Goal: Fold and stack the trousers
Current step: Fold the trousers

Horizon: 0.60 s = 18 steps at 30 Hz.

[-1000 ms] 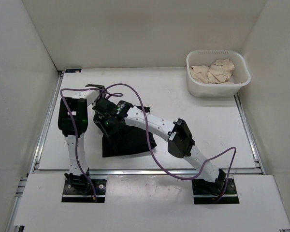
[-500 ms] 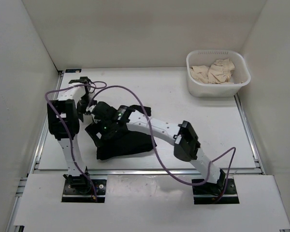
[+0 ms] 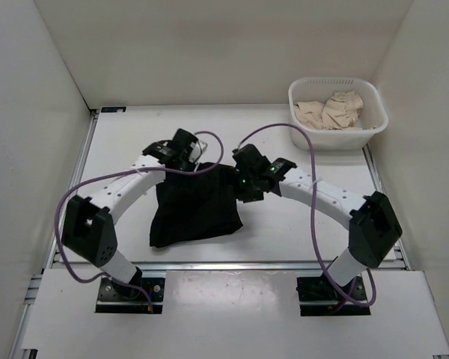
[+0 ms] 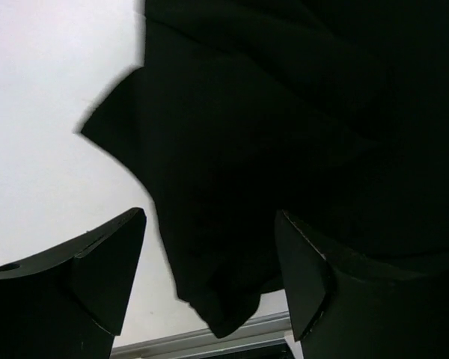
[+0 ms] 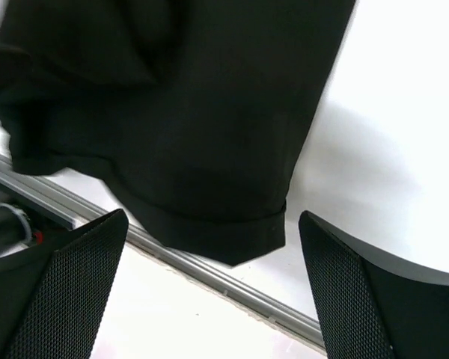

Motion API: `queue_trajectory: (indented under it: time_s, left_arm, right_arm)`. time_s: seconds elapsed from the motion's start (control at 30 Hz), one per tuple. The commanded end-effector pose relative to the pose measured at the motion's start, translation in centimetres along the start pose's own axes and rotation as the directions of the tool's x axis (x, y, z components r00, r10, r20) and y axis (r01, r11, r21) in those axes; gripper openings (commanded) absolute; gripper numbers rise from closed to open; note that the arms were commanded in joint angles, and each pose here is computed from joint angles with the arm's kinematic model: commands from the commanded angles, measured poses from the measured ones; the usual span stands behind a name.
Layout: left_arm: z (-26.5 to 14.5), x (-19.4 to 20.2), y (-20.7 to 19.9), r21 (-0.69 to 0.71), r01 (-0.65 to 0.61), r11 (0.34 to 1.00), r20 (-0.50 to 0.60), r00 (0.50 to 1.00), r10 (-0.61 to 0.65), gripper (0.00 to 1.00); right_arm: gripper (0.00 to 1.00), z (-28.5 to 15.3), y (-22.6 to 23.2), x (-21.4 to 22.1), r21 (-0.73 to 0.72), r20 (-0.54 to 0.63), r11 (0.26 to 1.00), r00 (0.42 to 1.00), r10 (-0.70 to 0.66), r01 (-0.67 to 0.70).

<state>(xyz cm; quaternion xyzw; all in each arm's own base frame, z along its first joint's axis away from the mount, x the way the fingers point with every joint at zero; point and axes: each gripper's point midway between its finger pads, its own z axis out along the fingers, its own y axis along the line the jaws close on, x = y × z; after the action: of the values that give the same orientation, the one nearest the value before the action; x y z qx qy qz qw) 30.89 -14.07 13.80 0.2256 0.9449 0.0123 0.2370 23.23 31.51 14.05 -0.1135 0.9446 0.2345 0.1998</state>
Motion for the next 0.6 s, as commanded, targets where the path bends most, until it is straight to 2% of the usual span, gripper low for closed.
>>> queue_trajectory:
  time_s: [0.0,0.2,0.27,0.33,0.37,0.4,0.43,0.47,0.53,0.57]
  left_arm:
    - [2.2,0.6,-1.8,0.008,-0.047,0.999,-0.016,0.999,0.048,0.82]
    - [4.5,0.7,-4.5,0.044,-0.104,0.994,-0.04,0.994,0.106,0.82]
    - [5.4,0.7,-4.4,0.029,-0.107,0.994,-0.053,0.993,0.108,0.7]
    - [6.3,1.1,-3.5,-0.011,-0.107,0.994,-0.085,0.991,0.106,0.53]
    - [6.0,0.1,-2.9,-0.053,-0.103,0.993,-0.057,0.993,0.1,0.28]
    - [6.3,-0.2,-1.9,-0.079,-0.088,0.993,-0.06,0.995,0.084,0.18]
    - [6.1,-0.8,-1.2,-0.095,-0.073,0.993,-0.047,0.997,0.069,0.14]
    - [6.0,-1.3,-0.1,-0.107,-0.044,0.993,-0.036,0.999,0.04,0.14]
    - [5.4,-2.8,1.3,-0.148,-0.013,0.989,0.0,1.0,0.013,0.14]
    - [5.2,-3.2,2.0,-0.163,0.001,0.987,0.01,1.0,0.0,0.14]
  right_arm:
    - [0.99,2.0,1.2,0.4,-0.11,-0.015,0.992,0.998,0.053,-0.055]
    - [0.99,4.7,-1.0,3.1,-0.084,-0.088,0.988,0.988,0.124,-0.131]
    - [0.99,5.1,-1.1,3.7,-0.09,-0.097,0.982,0.983,0.158,-0.166]
    - [0.99,5.7,-1.6,5.2,-0.091,-0.139,0.978,0.975,0.172,-0.185]
    - [0.97,5.9,-1.8,5.5,-0.091,-0.139,0.978,0.975,0.172,-0.186]
    - [0.96,6.0,-1.9,5.6,-0.091,-0.139,0.978,0.975,0.172,-0.186]
    - [0.87,6.3,-2.2,6.2,-0.085,-0.158,0.978,0.972,0.175,-0.19]
    - [0.82,6.5,-2.5,6.6,-0.082,-0.161,0.978,0.971,0.176,-0.191]
    - [0.64,6.8,-2.6,7.3,-0.086,-0.187,0.977,0.966,0.177,-0.196]
    - [0.5,7.0,-2.7,7.5,-0.08,-0.193,0.977,0.965,0.179,-0.197]
